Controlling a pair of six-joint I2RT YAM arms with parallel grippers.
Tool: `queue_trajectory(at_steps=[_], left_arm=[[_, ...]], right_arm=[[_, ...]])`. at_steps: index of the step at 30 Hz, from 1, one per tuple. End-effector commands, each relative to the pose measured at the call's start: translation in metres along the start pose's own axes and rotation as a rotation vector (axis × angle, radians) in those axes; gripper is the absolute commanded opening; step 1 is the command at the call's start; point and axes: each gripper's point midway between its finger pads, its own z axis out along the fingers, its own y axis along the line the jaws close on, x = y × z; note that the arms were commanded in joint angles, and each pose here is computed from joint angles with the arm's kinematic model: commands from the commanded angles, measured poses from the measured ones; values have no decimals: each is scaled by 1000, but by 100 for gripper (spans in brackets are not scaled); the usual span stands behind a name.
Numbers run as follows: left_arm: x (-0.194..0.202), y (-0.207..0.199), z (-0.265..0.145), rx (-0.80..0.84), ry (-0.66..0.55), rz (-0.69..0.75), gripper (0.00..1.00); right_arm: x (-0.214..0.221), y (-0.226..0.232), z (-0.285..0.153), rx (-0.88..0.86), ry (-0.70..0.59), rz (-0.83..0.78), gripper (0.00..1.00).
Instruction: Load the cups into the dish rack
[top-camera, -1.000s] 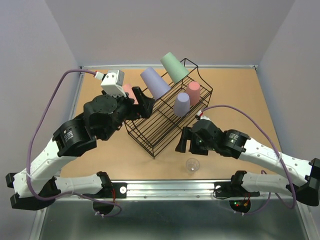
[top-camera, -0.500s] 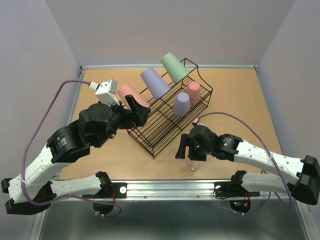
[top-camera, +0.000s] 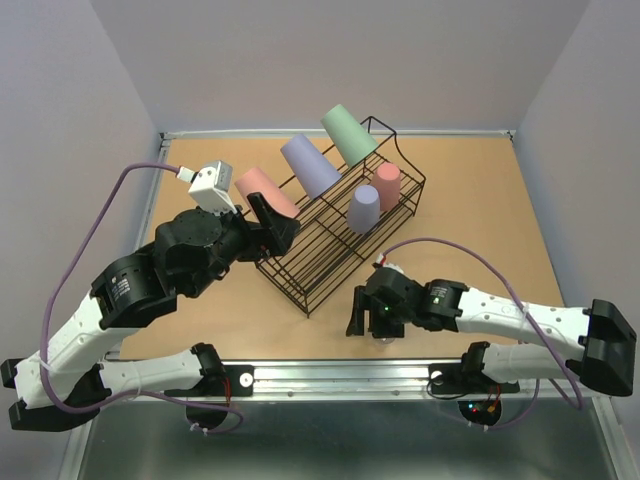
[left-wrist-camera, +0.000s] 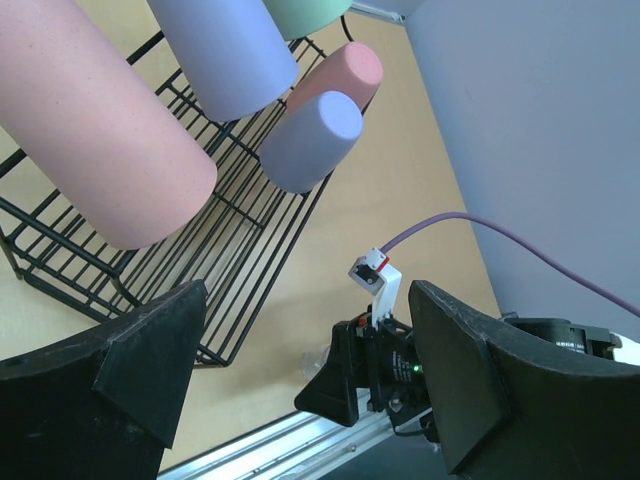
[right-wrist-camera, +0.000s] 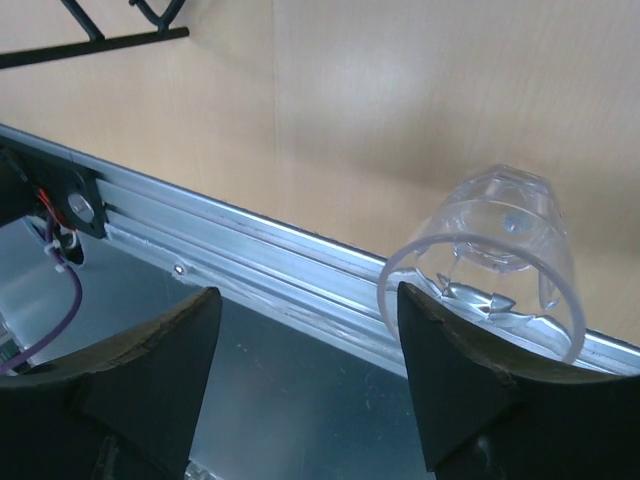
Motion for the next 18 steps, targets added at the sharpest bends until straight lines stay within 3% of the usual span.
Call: queue_trajectory(at_steps=[1, 10, 18], left_arm=[[0, -1, -1, 12, -8, -14, 93], [3, 1, -2, 12, 3, -10, 93], [3, 2, -3, 11, 4, -5, 92]], right_arm=[[5, 0, 8, 3, -14, 17, 73], [7, -14, 19, 143, -9, -6, 56], [4, -15, 21, 185, -20, -20, 17]])
